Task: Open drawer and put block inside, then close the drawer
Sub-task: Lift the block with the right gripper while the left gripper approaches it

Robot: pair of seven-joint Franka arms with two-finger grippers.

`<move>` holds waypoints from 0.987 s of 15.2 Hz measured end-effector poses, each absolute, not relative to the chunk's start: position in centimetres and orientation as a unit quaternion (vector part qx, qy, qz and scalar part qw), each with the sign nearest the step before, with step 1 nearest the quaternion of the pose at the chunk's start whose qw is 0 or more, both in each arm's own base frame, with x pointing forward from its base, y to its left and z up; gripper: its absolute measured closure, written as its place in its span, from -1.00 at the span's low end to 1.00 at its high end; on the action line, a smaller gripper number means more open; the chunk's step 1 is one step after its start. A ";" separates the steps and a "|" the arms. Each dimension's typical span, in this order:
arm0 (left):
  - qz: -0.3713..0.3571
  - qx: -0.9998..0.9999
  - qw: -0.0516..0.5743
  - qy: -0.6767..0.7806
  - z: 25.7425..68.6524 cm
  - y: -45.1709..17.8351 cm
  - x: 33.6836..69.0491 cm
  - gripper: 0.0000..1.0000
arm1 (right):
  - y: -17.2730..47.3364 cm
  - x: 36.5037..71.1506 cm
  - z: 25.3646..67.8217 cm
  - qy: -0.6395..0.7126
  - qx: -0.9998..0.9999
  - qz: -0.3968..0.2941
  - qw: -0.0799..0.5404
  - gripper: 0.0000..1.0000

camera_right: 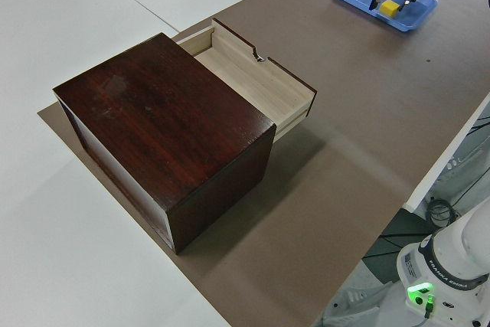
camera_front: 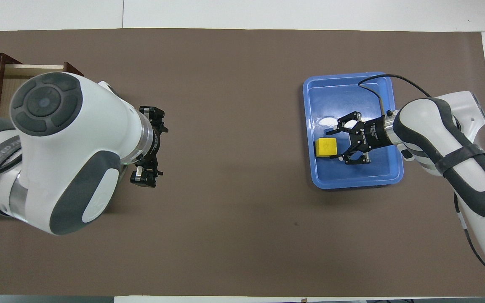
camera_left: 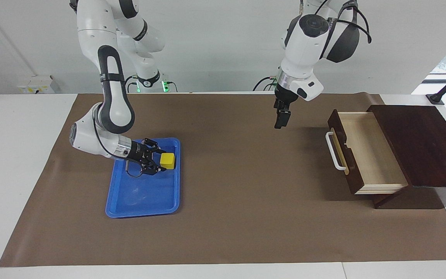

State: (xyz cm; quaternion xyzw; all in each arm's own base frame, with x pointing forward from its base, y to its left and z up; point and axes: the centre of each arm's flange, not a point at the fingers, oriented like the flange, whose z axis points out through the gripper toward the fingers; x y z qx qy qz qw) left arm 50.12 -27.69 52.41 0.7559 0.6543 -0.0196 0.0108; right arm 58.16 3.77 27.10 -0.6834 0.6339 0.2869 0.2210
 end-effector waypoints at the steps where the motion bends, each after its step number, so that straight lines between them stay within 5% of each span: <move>1: -0.019 0.750 0.006 0.662 51.4 -28.2 50.3 -1.00 | 3.8 58.2 27.1 0.634 -0.683 0.287 0.221 -0.11; 8: -0.016 0.691 0.013 0.723 49.7 -29.4 50.6 -1.00 | 4.1 58.9 28.3 0.627 -0.688 0.285 0.229 -0.10; 15: -0.016 0.684 0.013 0.730 49.3 -29.7 50.6 -1.00 | 15.1 62.3 41.4 0.559 -0.743 0.259 0.260 -0.10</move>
